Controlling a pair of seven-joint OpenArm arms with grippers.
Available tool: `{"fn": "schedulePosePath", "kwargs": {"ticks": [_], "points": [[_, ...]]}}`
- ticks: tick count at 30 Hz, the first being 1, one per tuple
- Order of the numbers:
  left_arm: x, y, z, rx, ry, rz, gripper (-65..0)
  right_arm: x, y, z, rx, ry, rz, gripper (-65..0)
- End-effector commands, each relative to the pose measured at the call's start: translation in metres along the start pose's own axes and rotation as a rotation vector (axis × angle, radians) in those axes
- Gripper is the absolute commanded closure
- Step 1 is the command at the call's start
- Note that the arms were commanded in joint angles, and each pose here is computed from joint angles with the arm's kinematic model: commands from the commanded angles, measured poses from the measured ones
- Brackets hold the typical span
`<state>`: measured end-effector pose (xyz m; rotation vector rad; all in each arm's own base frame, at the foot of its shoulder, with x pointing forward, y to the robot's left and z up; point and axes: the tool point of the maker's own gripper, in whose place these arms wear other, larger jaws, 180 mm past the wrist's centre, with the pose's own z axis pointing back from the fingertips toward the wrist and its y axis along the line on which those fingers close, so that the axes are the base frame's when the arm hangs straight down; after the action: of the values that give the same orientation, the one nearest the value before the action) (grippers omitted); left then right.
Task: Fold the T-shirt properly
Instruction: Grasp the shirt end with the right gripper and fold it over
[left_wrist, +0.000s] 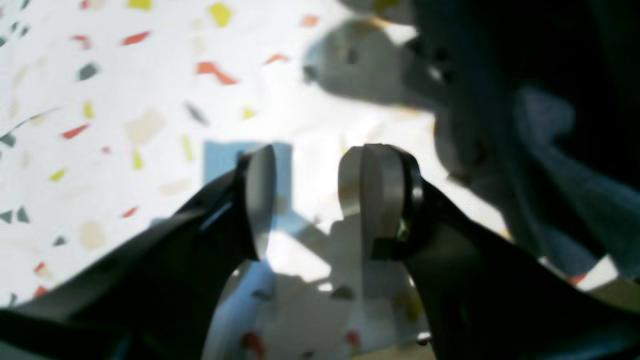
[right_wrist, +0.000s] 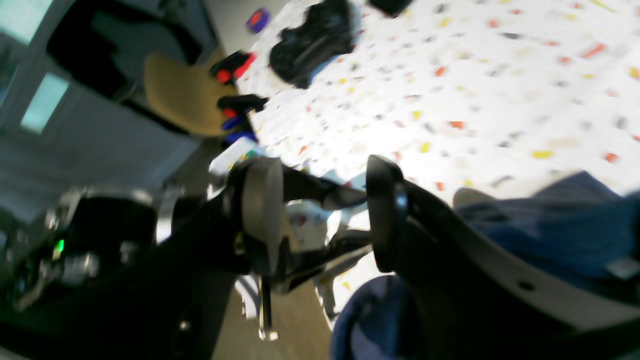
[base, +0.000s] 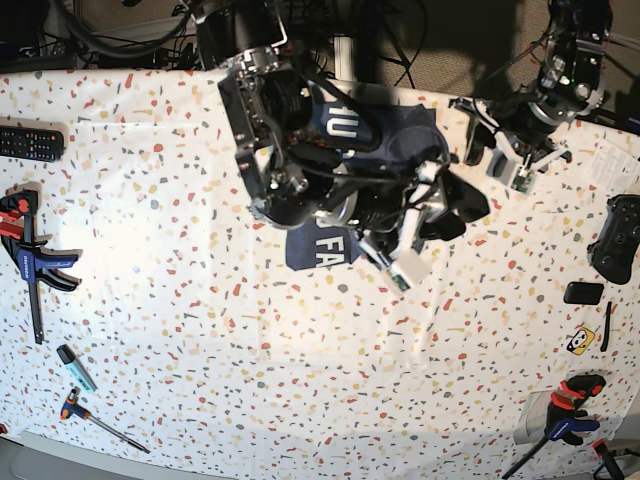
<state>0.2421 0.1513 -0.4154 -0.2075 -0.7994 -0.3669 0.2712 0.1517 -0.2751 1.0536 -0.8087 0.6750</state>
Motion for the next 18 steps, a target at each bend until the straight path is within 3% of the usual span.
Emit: {"fn": "schedulePosePath", "kwargs": {"ticks": [1, 9, 12, 18], "points": [[0.014, 0.008, 0.004, 0.007, -0.043, -0.005, -27.3, 0.023, 0.006, 0.001, 0.023, -0.060, 0.030, -27.7], [0.051, 0.040, 0.029, 0.083, -0.124, 0.001, -27.3, 0.049, -0.027, 0.015, -0.080, -0.021, 0.112, -27.7], [0.066, 0.034, 0.035, 0.073, -0.169, -0.001, -27.3, 0.049, -0.040, 0.023, -0.120, -0.019, 0.111, -27.7], [0.087, 0.006, 0.043, 0.019, -0.221, 0.013, -27.3, 0.021, -0.095, 0.070, -0.292, 0.085, 0.132, -27.7]]}}
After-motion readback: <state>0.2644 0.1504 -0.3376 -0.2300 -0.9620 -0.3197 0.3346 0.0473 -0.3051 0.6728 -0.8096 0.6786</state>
